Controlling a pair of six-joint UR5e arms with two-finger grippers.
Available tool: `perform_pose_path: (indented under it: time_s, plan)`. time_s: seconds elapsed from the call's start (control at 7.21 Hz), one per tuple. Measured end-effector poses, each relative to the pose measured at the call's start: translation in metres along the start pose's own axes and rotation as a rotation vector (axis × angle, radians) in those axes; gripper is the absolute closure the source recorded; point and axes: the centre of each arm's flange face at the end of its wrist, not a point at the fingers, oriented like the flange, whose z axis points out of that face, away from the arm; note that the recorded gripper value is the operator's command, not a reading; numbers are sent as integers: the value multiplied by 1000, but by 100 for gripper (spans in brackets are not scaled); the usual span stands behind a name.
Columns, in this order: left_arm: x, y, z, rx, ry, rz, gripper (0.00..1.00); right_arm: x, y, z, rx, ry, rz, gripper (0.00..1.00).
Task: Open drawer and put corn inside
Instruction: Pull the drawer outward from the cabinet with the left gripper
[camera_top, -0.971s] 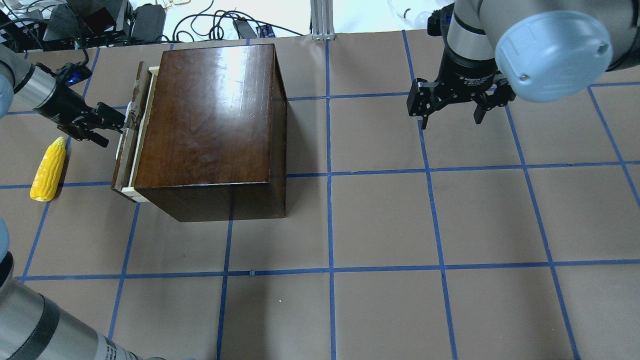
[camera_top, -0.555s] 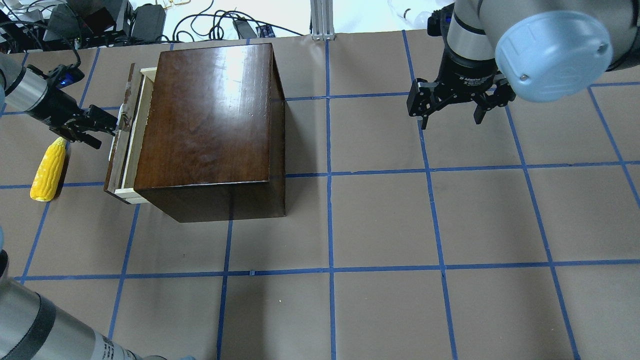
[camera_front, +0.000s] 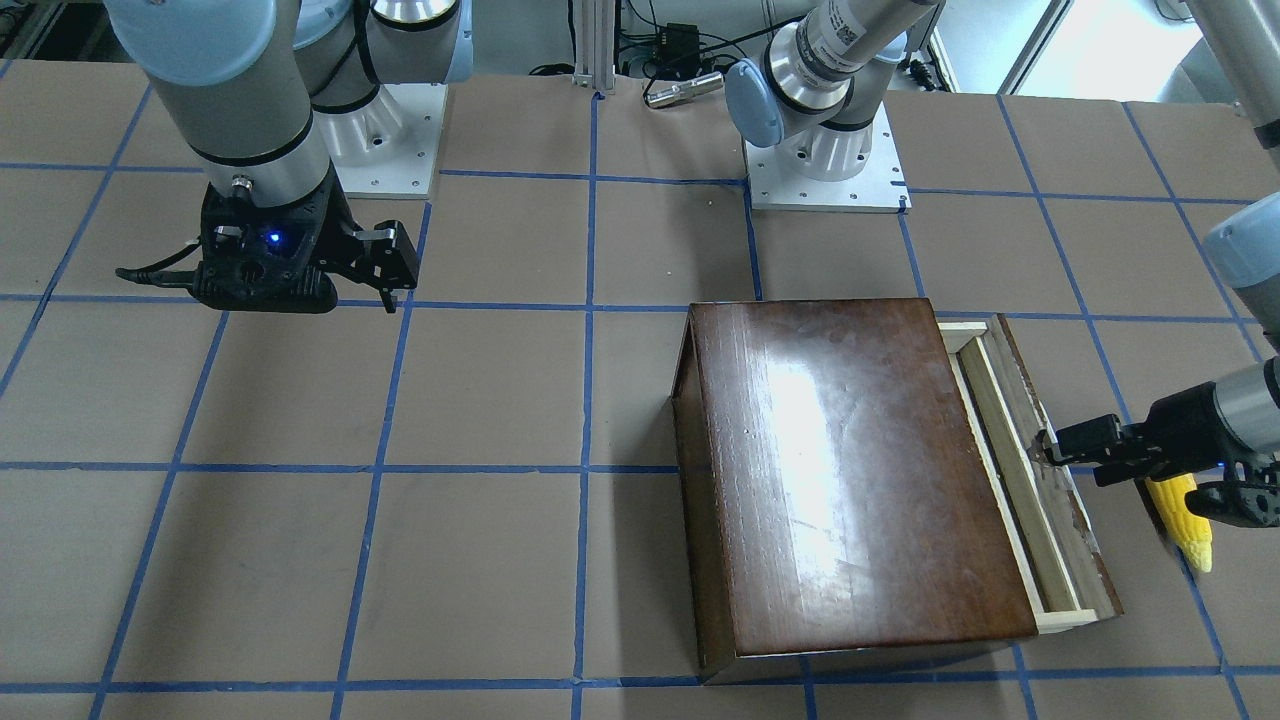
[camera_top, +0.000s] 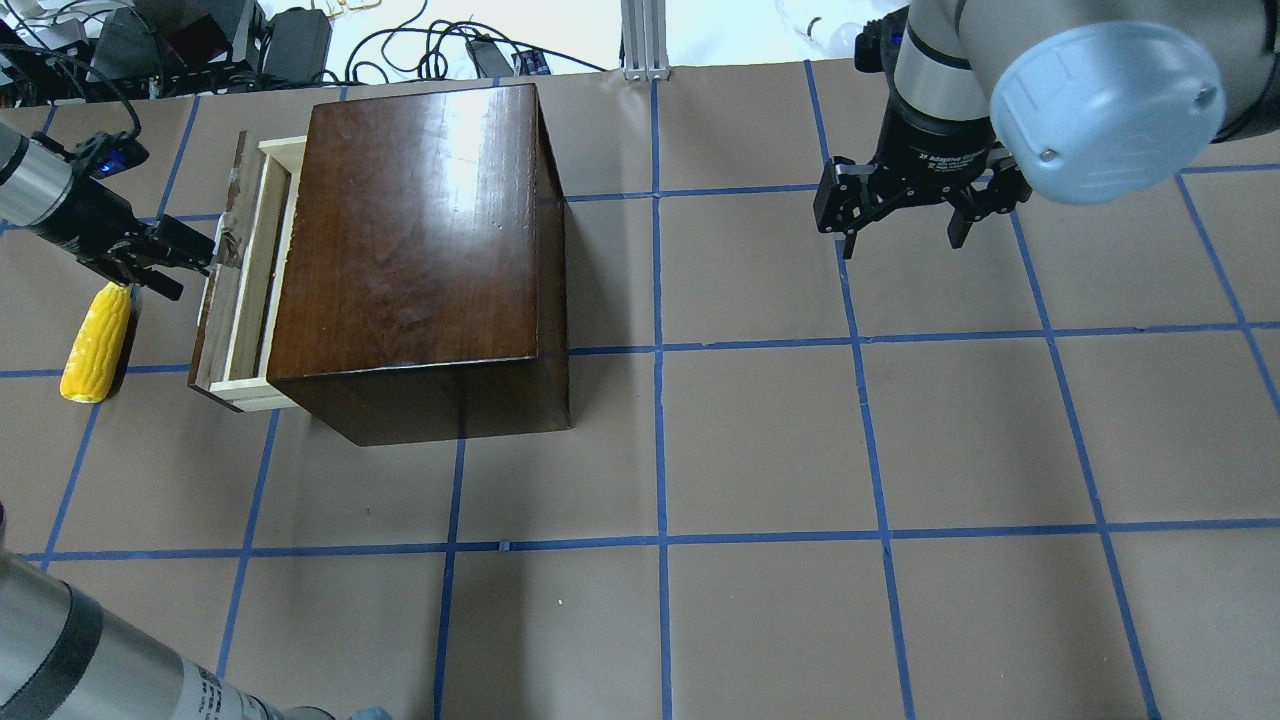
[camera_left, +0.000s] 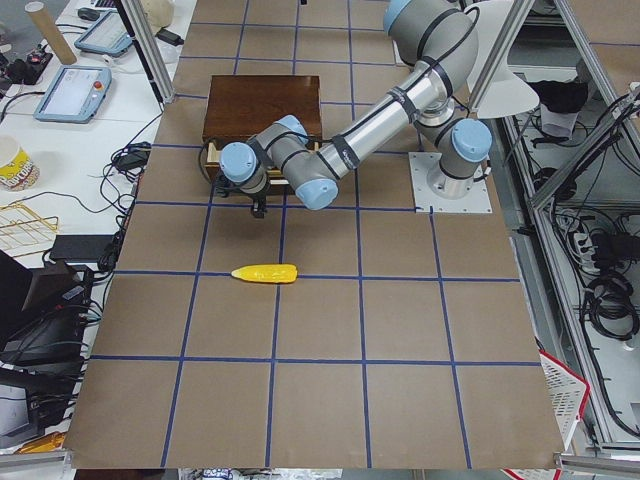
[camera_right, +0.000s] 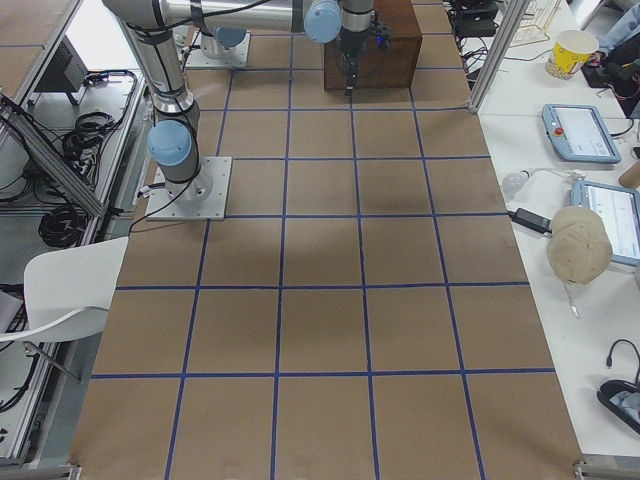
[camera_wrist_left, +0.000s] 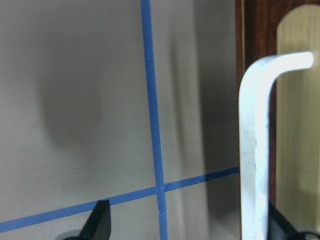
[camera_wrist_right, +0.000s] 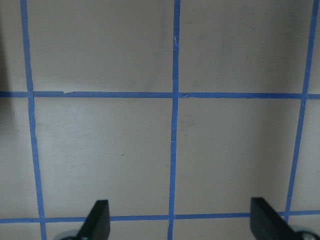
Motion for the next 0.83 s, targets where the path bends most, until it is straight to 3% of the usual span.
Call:
perform_pose_path:
  time_s: [0.83]
  plan:
    - [-34, -6, -17, -9, -64, 60, 0, 0, 0, 0, 0, 0, 0, 0]
